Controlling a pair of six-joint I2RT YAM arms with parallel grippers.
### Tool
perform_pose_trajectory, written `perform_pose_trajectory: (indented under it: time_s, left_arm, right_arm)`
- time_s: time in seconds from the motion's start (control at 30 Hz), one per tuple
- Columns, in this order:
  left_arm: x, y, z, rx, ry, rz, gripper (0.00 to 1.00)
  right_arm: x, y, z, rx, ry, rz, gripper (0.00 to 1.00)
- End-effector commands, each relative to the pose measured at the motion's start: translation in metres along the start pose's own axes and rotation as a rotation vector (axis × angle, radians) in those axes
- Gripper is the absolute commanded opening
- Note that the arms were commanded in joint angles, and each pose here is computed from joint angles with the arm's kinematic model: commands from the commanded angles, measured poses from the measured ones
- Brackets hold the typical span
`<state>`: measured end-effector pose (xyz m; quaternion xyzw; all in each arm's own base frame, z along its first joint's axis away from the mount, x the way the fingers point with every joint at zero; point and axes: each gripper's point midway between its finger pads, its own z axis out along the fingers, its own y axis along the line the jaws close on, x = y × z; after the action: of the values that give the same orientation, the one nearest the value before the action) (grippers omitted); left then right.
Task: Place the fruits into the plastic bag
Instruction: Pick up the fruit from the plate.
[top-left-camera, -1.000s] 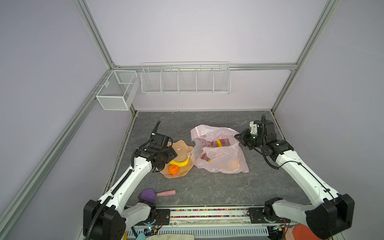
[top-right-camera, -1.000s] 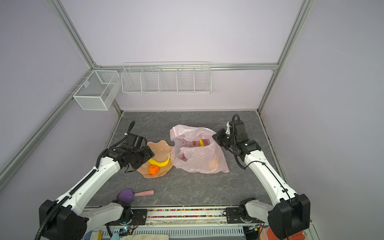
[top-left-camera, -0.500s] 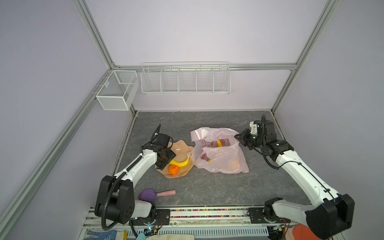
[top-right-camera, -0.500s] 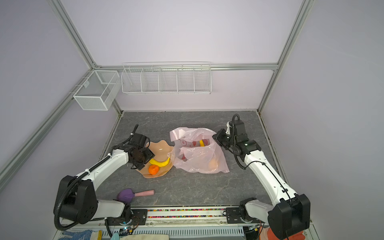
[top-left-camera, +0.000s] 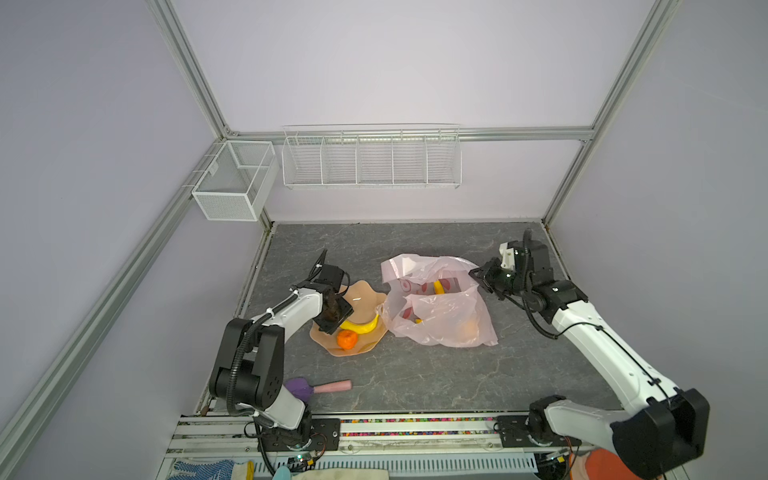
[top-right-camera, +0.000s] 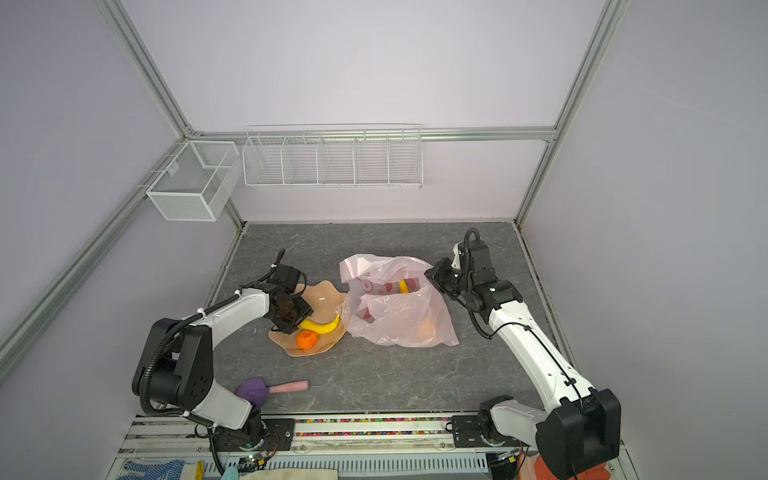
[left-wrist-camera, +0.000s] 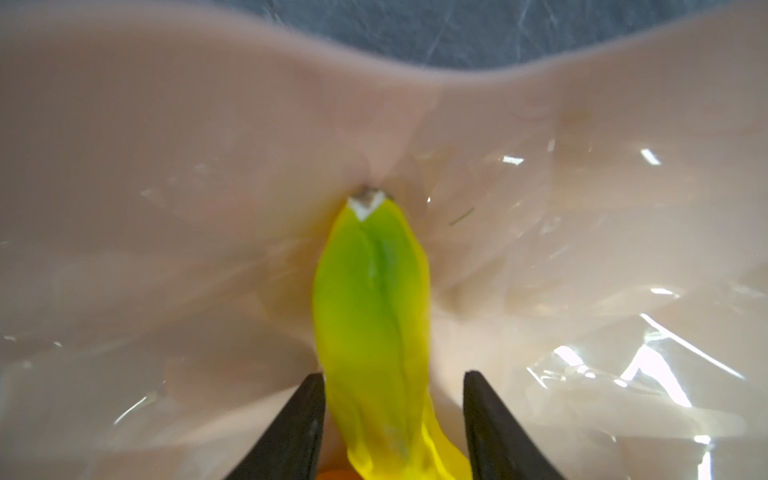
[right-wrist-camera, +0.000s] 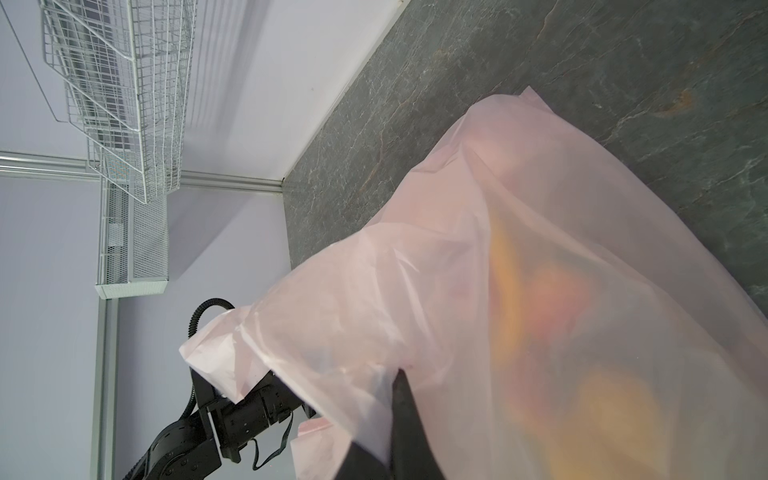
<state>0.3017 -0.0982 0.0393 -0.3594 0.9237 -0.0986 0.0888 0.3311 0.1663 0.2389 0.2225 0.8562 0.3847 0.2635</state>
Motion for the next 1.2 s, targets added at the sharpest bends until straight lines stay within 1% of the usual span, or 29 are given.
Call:
perform_pose_trajectory:
  time_s: [0.0,0.17,0.33,0.4,0.57,0.8,1.03,1.17]
  left_arm:
    - [-0.006,-0.006,0.001,0.009,-0.008,-0.003,0.50]
    - [-0.005,-0.005,0.003,0.007,-0.001,0.000,0.42]
    - [-0.005,-0.008,0.001,0.016,0.000,0.012,0.29]
    - [-0.007,-0.009,-0.004,0.018,-0.011,0.022,0.22]
    - [-0.016,-0.019,-0.026,0.047,-0.053,0.053,0.11]
    - [-0.033,-0.038,-0.072,0.093,-0.135,0.112,0.06]
    - [-0.039,-0.043,-0.111,0.112,-0.194,0.179,0.00]
    - [-0.042,-0.044,-0.130,0.139,-0.235,0.222,0.00]
  right_arm:
    - [-0.001,0.003,-0.009,-0.011,-0.016,-0.016,0.07]
    - [-0.001,0.004,-0.010,-0.012,-0.018,-0.016,0.07]
    - [-0.001,0.005,-0.011,-0.014,-0.022,-0.015,0.07]
    - [-0.001,0.004,-0.011,-0.011,-0.024,-0.016,0.07]
    - [-0.001,0.004,-0.011,-0.010,-0.024,-0.016,0.07]
    - [-0.002,0.004,-0.011,-0.010,-0.024,-0.017,0.07]
    - [-0.002,0.005,-0.012,-0.011,-0.026,-0.019,0.07]
    - [-0.002,0.005,-0.011,-0.012,-0.022,-0.018,0.07]
